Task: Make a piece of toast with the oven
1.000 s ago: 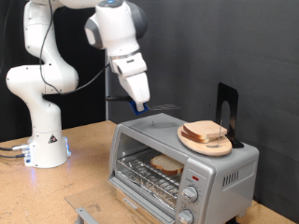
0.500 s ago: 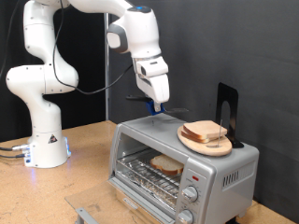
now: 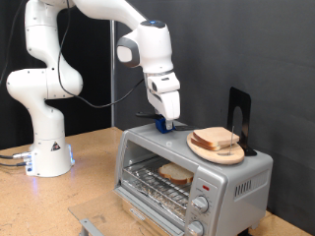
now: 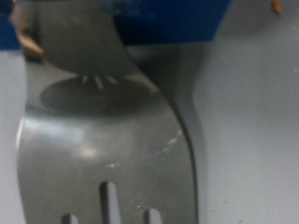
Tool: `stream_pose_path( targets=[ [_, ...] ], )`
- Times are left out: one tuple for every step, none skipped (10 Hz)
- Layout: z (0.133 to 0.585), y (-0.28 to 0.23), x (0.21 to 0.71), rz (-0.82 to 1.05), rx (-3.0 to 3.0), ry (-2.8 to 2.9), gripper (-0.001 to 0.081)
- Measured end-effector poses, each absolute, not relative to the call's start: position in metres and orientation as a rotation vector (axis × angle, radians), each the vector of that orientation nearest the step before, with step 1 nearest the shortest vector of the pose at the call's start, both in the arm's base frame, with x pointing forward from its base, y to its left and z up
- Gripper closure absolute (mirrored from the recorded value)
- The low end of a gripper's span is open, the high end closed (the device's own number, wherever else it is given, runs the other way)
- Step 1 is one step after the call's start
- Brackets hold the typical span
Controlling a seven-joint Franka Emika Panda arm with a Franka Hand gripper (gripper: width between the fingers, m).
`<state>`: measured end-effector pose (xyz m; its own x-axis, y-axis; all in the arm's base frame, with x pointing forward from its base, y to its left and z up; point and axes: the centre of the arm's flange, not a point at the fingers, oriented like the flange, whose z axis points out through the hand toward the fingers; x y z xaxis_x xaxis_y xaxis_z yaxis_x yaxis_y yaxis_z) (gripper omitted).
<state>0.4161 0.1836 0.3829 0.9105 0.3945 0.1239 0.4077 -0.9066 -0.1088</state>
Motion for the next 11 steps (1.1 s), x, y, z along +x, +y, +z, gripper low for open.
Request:
stream_pose_path(
  targets=[
    [0.384, 0.183, 0.417, -0.165, -2.930, -0.612, 0.0044],
    [0.387, 0.179, 0.420, -0.189, -2.904, -0.605, 0.0044],
    [0.395, 0.171, 0.422, -0.228, -2.866, -0.603, 0.0006],
    [0.405, 0.159, 0.424, -0.269, -2.835, -0.611, -0.0001],
    [0.416, 0.146, 0.424, -0.293, -2.824, -0.627, -0.0001],
    [0.423, 0.140, 0.419, -0.296, -2.823, -0.645, -0.0003],
    [0.421, 0.141, 0.419, -0.291, -2.822, -0.645, -0.0003],
    [0.420, 0.138, 0.419, -0.299, -2.801, -0.641, -0.0003],
    [0.419, 0.129, 0.418, -0.322, -2.762, -0.648, -0.0003],
    [0.420, 0.112, 0.413, -0.344, -2.722, -0.667, -0.0003],
    [0.421, 0.094, 0.406, -0.351, -2.690, -0.685, -0.0003]
  ],
)
